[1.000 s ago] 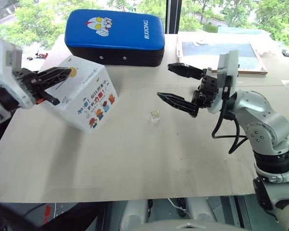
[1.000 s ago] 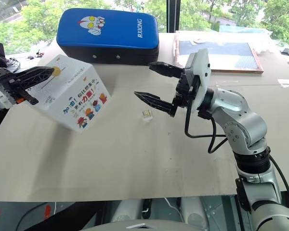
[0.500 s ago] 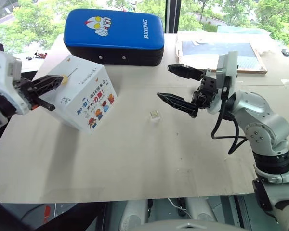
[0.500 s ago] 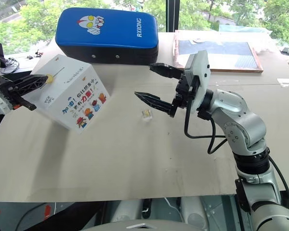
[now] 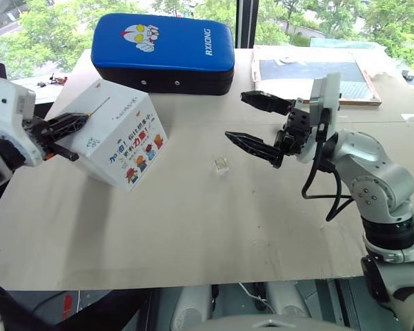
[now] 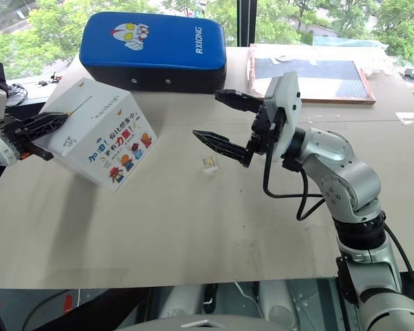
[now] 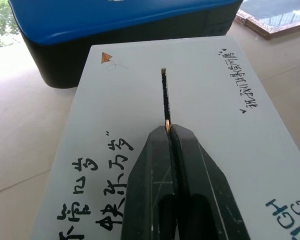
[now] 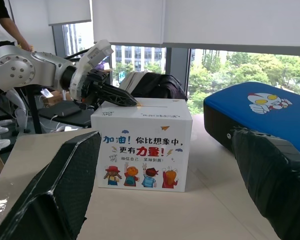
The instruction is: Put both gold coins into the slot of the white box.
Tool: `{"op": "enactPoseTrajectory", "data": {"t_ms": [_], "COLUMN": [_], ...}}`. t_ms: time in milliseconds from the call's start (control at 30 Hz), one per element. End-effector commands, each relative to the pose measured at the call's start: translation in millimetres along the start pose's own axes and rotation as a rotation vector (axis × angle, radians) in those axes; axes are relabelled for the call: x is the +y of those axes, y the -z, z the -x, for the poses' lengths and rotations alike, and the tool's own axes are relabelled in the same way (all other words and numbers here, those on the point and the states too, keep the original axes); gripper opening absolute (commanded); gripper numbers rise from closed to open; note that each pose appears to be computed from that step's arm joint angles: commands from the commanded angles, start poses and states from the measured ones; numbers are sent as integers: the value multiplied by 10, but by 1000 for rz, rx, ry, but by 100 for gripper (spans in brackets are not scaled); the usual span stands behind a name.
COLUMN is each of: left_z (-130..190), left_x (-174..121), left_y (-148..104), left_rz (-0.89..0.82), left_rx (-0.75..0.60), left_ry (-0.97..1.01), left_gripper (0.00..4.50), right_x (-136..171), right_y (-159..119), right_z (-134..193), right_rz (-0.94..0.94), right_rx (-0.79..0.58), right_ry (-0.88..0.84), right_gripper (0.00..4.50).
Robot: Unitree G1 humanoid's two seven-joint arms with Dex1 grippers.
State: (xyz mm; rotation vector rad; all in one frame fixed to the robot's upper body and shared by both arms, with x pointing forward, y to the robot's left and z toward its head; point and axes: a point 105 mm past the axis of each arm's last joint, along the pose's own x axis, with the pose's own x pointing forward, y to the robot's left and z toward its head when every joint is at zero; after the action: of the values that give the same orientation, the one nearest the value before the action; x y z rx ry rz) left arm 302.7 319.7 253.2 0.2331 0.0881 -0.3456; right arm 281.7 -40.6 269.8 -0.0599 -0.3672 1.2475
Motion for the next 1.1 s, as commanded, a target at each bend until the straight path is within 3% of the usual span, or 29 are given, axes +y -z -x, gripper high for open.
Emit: {"op": "enactPoseTrajectory", "data": {"t_ms": [33, 167, 200, 300, 433, 500, 633, 767, 900, 1100], "left_z": [15, -8, 4, 82, 213, 253, 248, 184, 82, 0], "left_x": [9, 59, 23, -137, -576, -908, -1403, -1502, -1443, -1343], "left_y": [-80, -173, -313, -681, -927, -834, -281, 101, 366, 441], "left_rz": [-21, -60, -62, -14, 57, 53, -9, -94, -160, -135], "left_rx": [-25, -82, -160, -367, -458, -376, -59, 115, 205, 173], "left_ry": [-6, -52, -35, 58, 319, 483, 654, 635, 548, 450], "left_gripper": [55, 182, 222, 222, 222, 222, 222, 222, 222, 222], "right_x": [29, 19, 13, 4, 8, 37, 12, -41, -54, -112], "right_y": [-137, -133, -109, -27, 275, 480, 885, 1080, 1309, 1488], "right_z": [10, 13, 24, 49, 72, 75, 15, -120, -264, -356], "right_rz": [46, 45, 44, 34, 27, 21, 26, 23, 36, 42], "right_rx": [-41, -41, -31, -3, 88, 144, 247, 266, 328, 389], "right_ry": [-3, 1, 5, 13, 44, 59, 169, 249, 291, 350], "right_gripper": [450, 450, 450, 450, 450, 450, 450, 450, 450, 450]}}
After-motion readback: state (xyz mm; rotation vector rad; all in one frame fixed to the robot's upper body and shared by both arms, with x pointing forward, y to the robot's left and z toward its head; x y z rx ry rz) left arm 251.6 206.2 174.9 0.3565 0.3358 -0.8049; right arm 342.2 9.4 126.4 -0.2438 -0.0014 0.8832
